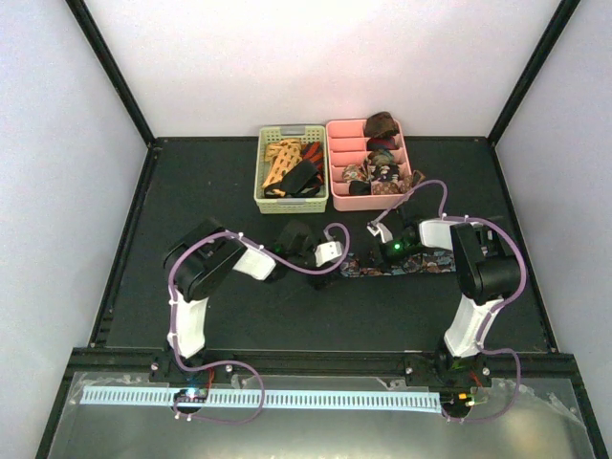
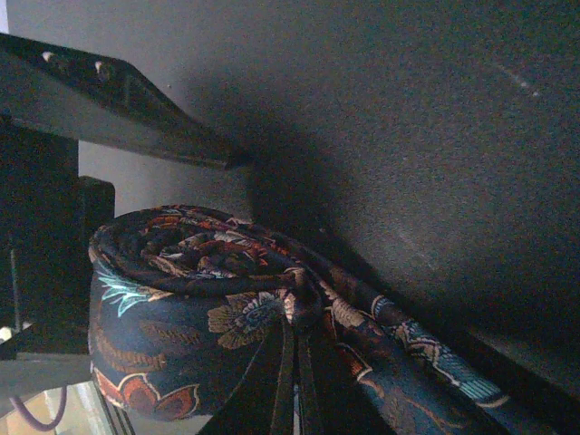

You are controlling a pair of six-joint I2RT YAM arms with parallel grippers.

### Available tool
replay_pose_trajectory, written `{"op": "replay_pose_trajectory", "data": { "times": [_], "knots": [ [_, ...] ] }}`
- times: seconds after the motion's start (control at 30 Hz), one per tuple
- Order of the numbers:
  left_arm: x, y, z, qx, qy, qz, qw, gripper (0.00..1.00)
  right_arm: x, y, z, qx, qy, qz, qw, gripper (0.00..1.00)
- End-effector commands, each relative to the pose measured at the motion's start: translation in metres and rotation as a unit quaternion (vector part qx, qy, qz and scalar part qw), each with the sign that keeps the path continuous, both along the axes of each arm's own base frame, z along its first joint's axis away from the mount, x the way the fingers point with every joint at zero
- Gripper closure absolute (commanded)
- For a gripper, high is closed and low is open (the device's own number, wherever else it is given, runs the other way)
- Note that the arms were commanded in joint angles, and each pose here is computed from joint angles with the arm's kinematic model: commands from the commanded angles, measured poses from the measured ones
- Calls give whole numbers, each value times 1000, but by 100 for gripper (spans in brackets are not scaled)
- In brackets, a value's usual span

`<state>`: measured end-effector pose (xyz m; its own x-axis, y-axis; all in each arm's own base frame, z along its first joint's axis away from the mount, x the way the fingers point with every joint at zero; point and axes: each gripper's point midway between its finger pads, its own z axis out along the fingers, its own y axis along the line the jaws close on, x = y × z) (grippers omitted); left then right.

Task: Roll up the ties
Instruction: Roll the tie at the center of the board.

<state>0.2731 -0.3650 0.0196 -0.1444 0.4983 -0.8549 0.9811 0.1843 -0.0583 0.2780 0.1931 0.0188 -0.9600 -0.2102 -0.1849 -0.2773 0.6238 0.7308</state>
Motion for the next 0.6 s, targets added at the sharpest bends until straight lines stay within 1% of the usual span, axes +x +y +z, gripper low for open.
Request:
{"op": "replay_pose_trajectory", "data": {
  "times": [0.0,0.1,0.17,0.27,0.3,0.43,0.5,0.57],
  "knots": [
    [-7,-14,6,-64,46,-13,997,18,-2,-10,-16,-45,10,2,999,98],
    [-7,-21,7,-86,49,-14,995,19,-2,-11,-17,-48,12,1,999,98],
    [-5,-26,4,-83,42,-12,996,20,-2,-9,-17,-44,14,1,999,98],
    [-3,-31,-5,-65,34,-16,997,27,-2,-8,-17,-38,16,4,999,98],
    [-2,-32,-8,-56,31,-16,998,30,-2,-7,-16,-35,16,4,999,98],
    [-1,-26,-17,-14,12,-18,1000,49,-1,-5,-13,-29,12,8,999,98],
    [-6,-18,-23,19,3,-20,1000,57,0,-5,-8,-29,7,13,999,98],
    [-10,-11,-28,57,-10,-22,998,61,3,-7,2,-21,-2,17,1000,91]
  ]
}}
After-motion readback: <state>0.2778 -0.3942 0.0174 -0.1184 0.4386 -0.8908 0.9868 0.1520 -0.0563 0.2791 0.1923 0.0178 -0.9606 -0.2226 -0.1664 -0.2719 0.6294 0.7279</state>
